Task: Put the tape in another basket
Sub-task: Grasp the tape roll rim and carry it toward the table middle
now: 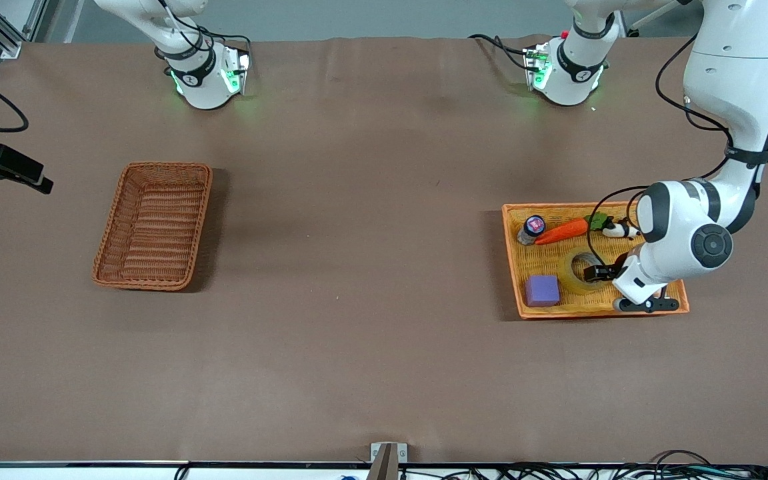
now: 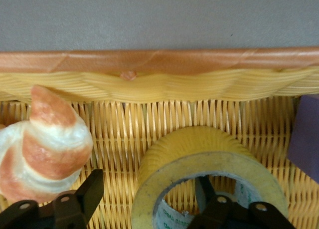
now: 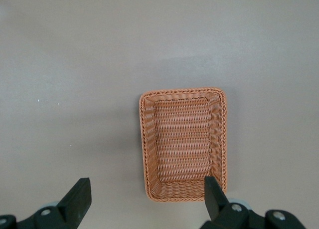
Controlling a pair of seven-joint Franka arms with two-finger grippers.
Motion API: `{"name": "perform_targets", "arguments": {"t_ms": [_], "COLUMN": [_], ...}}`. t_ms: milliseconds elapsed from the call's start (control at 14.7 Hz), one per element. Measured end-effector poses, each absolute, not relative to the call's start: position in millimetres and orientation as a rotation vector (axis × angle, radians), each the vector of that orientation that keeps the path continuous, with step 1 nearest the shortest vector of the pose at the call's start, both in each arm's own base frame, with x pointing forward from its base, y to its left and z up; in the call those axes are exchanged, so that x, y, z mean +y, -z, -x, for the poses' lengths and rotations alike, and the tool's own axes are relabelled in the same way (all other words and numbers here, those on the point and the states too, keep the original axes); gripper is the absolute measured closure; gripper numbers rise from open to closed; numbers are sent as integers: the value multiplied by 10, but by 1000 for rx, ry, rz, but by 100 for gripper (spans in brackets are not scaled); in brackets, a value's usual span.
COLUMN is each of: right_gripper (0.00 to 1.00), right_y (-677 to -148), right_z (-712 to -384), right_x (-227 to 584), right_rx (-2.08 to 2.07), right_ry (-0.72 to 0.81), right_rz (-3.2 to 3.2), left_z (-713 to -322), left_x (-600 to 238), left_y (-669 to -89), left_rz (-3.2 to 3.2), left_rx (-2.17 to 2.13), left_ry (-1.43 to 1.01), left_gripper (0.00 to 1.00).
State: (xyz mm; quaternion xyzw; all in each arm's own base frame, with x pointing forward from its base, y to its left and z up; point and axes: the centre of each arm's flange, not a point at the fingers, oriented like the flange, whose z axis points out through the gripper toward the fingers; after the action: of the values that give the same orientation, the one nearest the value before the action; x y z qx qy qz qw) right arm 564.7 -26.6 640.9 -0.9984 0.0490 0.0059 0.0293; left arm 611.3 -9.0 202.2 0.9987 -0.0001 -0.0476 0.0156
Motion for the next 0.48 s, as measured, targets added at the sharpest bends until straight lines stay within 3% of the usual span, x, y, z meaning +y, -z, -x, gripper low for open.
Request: {"name": "perform_targets", "arguments": {"t_ms": [341, 477], "right_gripper": [0, 0], "right_y": [-6408, -6408], "right_z": [-5646, -5645], "right_x": [-266, -266], "right_rx": [151, 151], "right_ry": [-19, -20], "right_rz": [3079, 3079], "left_z": [-6104, -6114], "left_x": [-74, -72], "left_y": [-2058, -2229], "left_rz": [-3107, -3108], "left_rx": [-12, -14], "left_ry": [147, 159], "left_gripper": [75, 78]}}
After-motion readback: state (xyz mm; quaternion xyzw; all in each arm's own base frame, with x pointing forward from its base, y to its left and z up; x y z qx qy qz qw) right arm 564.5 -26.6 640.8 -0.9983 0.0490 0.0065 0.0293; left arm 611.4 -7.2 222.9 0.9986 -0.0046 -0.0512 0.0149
